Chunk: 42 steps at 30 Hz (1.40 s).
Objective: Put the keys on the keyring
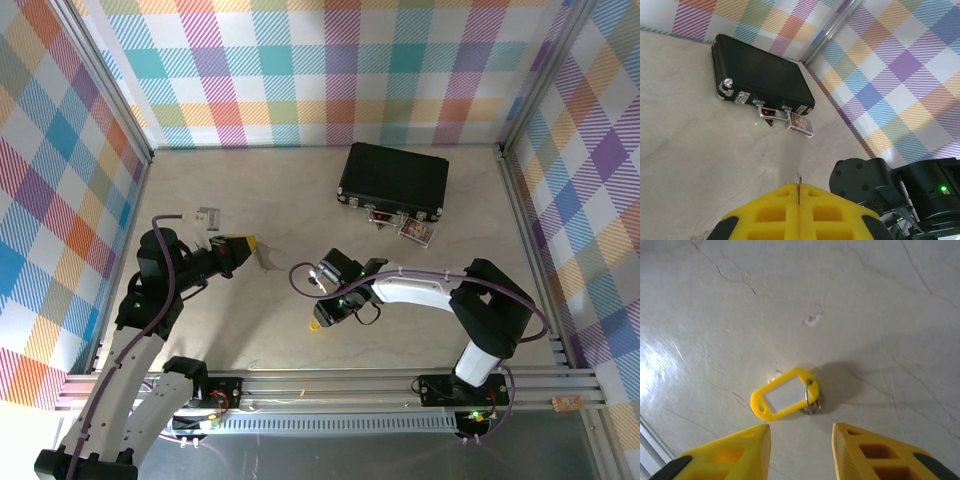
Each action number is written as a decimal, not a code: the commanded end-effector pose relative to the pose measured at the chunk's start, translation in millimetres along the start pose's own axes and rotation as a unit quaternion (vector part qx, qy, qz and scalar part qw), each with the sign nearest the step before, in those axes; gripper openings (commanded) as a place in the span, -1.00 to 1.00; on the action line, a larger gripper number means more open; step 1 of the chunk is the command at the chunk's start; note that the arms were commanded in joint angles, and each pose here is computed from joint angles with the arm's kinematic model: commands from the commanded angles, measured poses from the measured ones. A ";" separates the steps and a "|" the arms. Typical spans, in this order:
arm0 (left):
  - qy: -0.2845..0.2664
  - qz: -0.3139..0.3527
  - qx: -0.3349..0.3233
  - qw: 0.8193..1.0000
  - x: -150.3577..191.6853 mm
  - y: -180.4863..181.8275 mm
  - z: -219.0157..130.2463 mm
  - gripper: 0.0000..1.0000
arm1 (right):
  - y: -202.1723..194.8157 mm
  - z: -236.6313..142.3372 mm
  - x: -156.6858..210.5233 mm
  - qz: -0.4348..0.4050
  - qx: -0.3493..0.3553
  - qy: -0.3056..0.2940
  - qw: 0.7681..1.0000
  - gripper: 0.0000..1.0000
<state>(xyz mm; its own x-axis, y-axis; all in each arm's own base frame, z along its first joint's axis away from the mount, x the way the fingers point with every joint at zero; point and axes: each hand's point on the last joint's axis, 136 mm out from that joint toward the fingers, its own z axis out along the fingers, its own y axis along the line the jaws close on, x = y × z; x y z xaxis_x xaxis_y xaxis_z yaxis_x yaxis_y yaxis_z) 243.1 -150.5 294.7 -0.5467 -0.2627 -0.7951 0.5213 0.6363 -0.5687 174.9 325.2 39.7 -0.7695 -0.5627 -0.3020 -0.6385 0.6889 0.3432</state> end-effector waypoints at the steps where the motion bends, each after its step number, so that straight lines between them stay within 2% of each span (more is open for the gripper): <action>1: -0.018 0.014 0.031 0.999 -8.8 -14.7 -2.3 -1.00 | 4.0 7.7 -9.6 0.002 -0.020 -0.020 1.000 -0.30; 13: -0.028 0.019 0.042 0.999 -11.8 -20.5 -5.4 -1.00 | -6.5 18.0 -8.2 -0.004 0.004 -0.013 1.000 -0.49; 29: -0.032 0.018 0.051 0.998 -12.3 -24.1 -6.7 -1.00 | -13.1 11.8 -1.5 -0.010 0.026 0.001 1.000 -0.89; 35: -0.033 0.020 0.054 0.998 -12.6 -25.6 -7.6 -1.00 | -20.6 1.1 11.1 -0.004 0.058 0.041 0.997 -1.00; 42: -0.030 0.021 0.044 0.998 -11.1 -23.4 -9.0 -1.00 | -38.4 -21.3 36.6 0.006 0.130 0.133 0.983 -1.00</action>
<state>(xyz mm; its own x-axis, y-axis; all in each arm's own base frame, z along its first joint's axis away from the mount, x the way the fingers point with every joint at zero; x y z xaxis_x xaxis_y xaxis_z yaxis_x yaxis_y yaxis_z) 235.7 -154.2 314.0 -0.5012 -0.2875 -0.8162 0.5777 0.5910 -0.5630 180.1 297.7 34.5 -0.7785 -0.6025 -0.1761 -0.6274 0.7552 0.1898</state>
